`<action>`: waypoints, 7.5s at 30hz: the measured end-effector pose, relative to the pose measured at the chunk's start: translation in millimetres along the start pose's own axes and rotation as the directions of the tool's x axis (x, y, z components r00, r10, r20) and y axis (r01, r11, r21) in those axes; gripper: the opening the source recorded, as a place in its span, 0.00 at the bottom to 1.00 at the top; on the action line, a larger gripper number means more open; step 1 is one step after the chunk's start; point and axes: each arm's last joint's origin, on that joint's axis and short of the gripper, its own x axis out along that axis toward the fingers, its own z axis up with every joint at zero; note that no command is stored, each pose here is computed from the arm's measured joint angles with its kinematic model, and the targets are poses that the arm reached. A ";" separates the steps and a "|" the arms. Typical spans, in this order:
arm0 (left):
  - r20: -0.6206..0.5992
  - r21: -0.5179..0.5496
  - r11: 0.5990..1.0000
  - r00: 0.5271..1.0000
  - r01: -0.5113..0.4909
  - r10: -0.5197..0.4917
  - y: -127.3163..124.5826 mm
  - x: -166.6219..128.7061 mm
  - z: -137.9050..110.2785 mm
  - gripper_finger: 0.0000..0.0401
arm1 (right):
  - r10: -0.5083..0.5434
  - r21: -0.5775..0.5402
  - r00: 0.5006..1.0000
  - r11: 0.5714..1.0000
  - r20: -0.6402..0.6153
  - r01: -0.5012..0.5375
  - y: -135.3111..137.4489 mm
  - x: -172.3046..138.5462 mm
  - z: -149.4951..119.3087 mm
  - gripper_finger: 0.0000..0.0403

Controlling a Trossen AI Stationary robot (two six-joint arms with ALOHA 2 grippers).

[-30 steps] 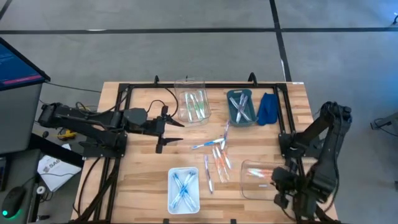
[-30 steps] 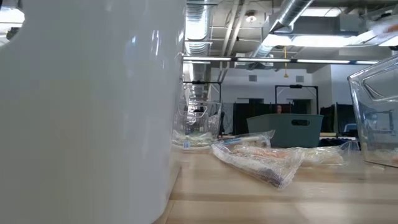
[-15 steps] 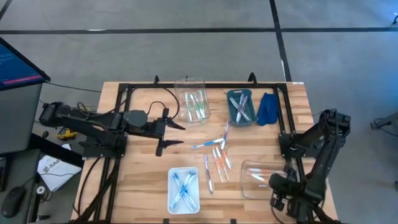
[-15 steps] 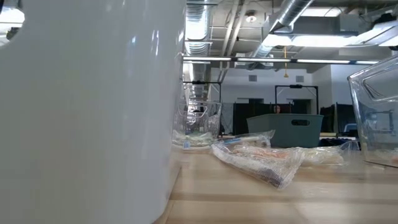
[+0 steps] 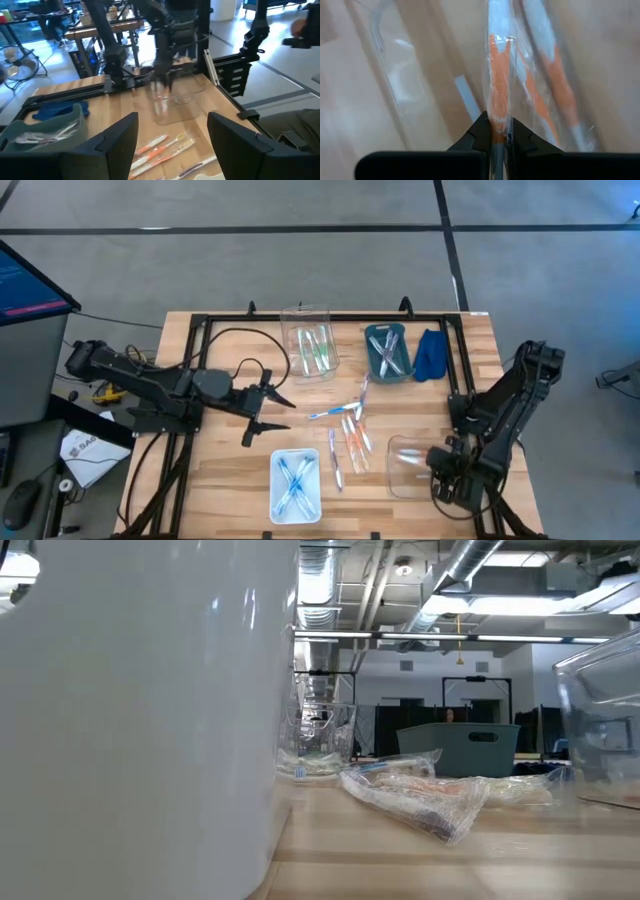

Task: Pick & Place Toothbrushes
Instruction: Put the orange toothbrush into the bottom transparent bin

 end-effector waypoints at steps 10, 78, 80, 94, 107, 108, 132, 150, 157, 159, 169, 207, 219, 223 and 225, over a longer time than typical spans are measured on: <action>0.006 0.009 0.999 0.999 0.040 -0.040 -9.6 -0.8 1.1 0.58 | -0.023 0.075 0.996 0.997 -0.087 0.030 -22.7 7.6 -4.3 0.07; -0.157 -0.034 0.998 0.986 0.053 -0.058 -13.6 1.3 -28.3 0.58 | -0.015 0.131 0.929 0.991 0.370 -0.036 -3.0 -67.6 234.2 0.40; -0.171 -0.055 0.997 0.983 0.050 -0.059 -13.7 1.1 -29.5 0.58 | -0.005 0.159 0.933 0.986 0.360 -0.056 -1.3 -58.7 241.8 0.39; -0.255 -0.171 0.985 0.965 0.022 -0.066 -16.5 1.2 -54.8 0.58 | -0.016 0.285 0.998 0.959 0.067 -0.004 -1.6 27.5 257.1 0.28; -0.244 -0.176 0.984 0.968 0.021 -0.065 -16.7 1.6 -56.0 0.58 | 0.087 0.291 0.995 0.952 0.048 -0.098 9.6 62.0 264.5 0.26; -0.244 -0.176 0.984 0.968 0.021 -0.065 -16.6 1.5 -55.9 0.58 | 0.076 0.289 0.997 0.954 0.029 -0.081 9.1 63.0 261.2 0.26; -0.233 -0.177 0.984 0.970 0.023 -0.064 -16.7 1.8 -55.9 0.58 | 0.006 0.300 0.992 0.953 -0.130 0.034 20.2 100.4 255.5 0.25; -0.228 -0.174 0.984 0.972 0.024 -0.064 -16.6 1.9 -55.4 0.58 | -0.076 0.263 0.985 0.958 -0.152 0.115 12.9 100.3 252.6 0.25; -0.227 -0.174 0.984 0.972 0.024 -0.064 -16.6 2.0 -55.3 0.58 | -0.126 0.237 0.973 0.956 -0.192 0.170 8.2 114.2 250.6 0.17; -0.227 -0.174 0.984 0.972 0.024 -0.064 -16.6 2.0 -55.3 0.58 | -0.118 0.233 0.970 0.958 -0.212 0.167 8.7 119.3 250.0 0.14; -0.225 -0.174 0.984 0.972 0.024 -0.064 -16.8 2.1 -55.7 0.58 | -0.210 0.074 0.954 0.970 -0.215 0.231 19.0 96.0 260.4 0.04; -0.213 -0.172 0.985 0.975 0.026 -0.063 -17.8 3.0 -64.4 0.58 | -0.269 -0.317 0.955 0.901 0.127 0.296 98.2 -116.4 207.1 0.00; -0.186 -0.178 0.984 0.981 0.027 -0.060 -17.6 3.5 -61.9 0.58 | -0.331 -0.221 0.939 0.927 -0.098 0.303 67.5 -96.5 97.8 0.00; -0.174 -0.179 0.983 0.983 0.028 -0.059 -17.5 3.8 -60.8 0.58 | -0.294 -0.257 0.954 0.928 -0.059 0.270 58.0 -92.0 73.0 0.01; -0.173 -0.179 0.983 0.983 0.028 -0.059 -17.4 3.7 -60.7 0.58 | -0.280 -0.243 0.959 0.933 -0.033 0.265 51.1 -88.5 64.8 0.02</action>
